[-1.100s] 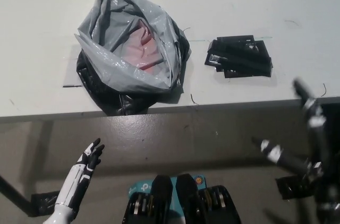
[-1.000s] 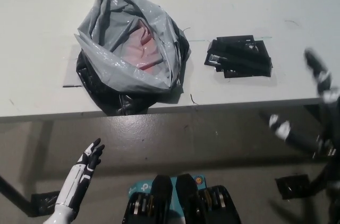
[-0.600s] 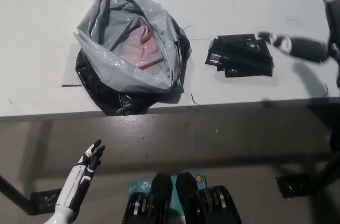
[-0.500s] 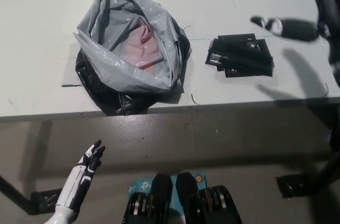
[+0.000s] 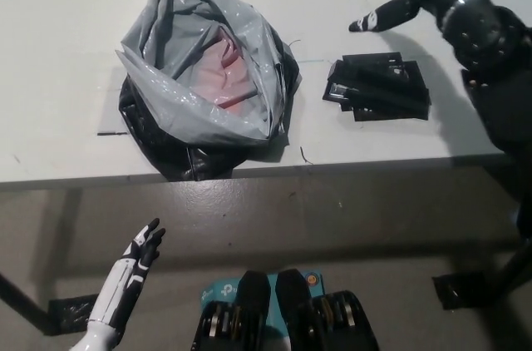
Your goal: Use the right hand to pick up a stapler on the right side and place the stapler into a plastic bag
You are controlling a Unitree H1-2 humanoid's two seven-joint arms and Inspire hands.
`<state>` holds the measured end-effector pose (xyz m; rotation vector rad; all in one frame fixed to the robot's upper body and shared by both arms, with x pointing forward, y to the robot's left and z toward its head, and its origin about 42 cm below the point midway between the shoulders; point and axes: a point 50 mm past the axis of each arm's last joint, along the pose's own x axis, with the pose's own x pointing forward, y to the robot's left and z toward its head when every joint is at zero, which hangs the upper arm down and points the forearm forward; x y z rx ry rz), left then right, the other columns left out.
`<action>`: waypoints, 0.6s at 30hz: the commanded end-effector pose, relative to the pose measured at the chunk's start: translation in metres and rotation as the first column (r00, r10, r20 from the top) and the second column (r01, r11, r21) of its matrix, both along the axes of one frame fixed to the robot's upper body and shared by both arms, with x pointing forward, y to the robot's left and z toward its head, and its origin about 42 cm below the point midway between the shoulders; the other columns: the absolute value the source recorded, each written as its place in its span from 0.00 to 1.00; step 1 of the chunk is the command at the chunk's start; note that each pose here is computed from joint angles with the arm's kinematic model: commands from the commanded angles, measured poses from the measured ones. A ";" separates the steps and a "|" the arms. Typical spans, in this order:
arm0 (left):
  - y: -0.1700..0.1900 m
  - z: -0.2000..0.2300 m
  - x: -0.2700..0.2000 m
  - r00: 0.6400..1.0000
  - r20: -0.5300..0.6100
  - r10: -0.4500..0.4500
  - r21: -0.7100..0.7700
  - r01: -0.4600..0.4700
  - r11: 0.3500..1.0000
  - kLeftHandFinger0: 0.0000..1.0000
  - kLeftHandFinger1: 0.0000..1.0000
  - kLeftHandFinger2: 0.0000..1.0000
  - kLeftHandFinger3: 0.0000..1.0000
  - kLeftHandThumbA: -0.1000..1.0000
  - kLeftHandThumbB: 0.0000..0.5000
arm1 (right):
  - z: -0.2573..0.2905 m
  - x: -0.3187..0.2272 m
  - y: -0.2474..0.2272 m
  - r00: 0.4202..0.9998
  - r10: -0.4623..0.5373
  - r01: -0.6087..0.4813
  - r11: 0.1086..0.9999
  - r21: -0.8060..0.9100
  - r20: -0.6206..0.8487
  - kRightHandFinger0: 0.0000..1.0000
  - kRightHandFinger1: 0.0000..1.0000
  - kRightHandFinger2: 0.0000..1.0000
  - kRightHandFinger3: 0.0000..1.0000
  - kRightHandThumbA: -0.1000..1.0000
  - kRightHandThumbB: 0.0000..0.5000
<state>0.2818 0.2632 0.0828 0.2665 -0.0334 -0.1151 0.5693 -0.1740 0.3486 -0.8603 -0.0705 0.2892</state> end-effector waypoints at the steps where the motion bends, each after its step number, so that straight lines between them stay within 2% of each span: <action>1: -0.001 0.017 0.005 0.997 0.072 -0.041 0.015 0.040 0.999 1.00 1.00 1.00 1.00 1.00 0.73 | 0.019 0.010 0.021 1.000 0.019 -0.018 0.997 -0.075 0.006 1.00 1.00 1.00 1.00 1.00 0.82; 3: -0.001 0.016 0.005 0.996 0.076 -0.042 0.021 0.041 0.999 1.00 1.00 1.00 1.00 1.00 0.73 | 0.005 0.011 0.023 1.000 0.015 -0.016 0.996 -0.088 -0.022 1.00 1.00 1.00 1.00 1.00 0.86; 7: 0.000 0.016 0.005 0.996 0.075 -0.044 0.025 0.042 0.999 1.00 1.00 1.00 1.00 1.00 0.72 | -0.020 0.012 0.025 0.998 0.013 -0.020 0.992 -0.122 -0.058 1.00 1.00 1.00 1.00 1.00 0.88; 8: -0.001 0.015 0.004 0.997 0.071 -0.043 0.026 0.041 0.999 1.00 1.00 1.00 1.00 1.00 0.72 | -0.029 0.012 0.025 0.997 0.002 -0.012 0.992 -0.129 -0.077 1.00 1.00 1.00 1.00 1.00 0.93; 18: 0.002 0.014 0.003 0.996 0.077 -0.036 0.023 0.035 0.999 1.00 1.00 1.00 1.00 1.00 0.72 | -0.075 0.009 0.018 0.979 -0.040 0.011 0.990 -0.144 -0.199 1.00 1.00 1.00 1.00 1.00 0.88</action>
